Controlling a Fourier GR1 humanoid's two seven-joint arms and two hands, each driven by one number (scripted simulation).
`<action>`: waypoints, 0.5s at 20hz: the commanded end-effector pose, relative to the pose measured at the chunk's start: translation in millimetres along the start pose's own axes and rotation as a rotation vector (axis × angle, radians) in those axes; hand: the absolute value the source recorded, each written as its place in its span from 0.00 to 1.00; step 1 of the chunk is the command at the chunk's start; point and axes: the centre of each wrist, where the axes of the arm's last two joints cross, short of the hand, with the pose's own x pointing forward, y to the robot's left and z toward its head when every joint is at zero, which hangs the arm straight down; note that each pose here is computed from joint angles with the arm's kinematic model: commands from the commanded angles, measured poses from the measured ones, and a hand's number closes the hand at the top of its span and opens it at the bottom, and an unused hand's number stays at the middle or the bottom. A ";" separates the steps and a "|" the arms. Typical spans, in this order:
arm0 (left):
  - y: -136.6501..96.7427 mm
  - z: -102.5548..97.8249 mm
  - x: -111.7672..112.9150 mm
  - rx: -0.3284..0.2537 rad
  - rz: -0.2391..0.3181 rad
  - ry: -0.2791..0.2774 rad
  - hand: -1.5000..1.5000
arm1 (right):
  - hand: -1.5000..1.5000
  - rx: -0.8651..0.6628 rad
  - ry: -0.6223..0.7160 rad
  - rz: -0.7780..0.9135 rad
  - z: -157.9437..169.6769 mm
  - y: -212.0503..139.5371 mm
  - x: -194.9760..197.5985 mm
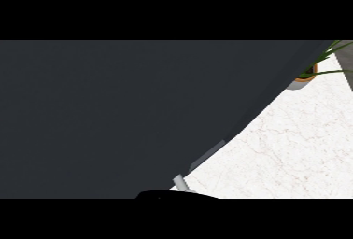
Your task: Pick up the bottled water, place it into the cabinet and close the cabinet
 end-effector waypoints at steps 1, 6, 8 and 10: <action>14.6 14.0 2.5 0.010 0.015 -0.003 0.00 | 1.00 0.102 0.031 0.002 -43.1 -9.9 23.7; 23.7 48.3 14.6 0.064 0.008 0.003 0.00 | 1.00 0.054 0.095 -0.079 -70.2 -21.0 33.3; 26.2 50.3 12.9 0.067 -0.018 -0.018 0.00 | 1.00 0.014 0.097 -0.145 -69.8 -64.1 14.8; 27.6 56.3 24.7 0.067 -0.005 -0.008 0.00 | 1.00 -0.014 0.095 -0.181 -69.0 -70.3 16.2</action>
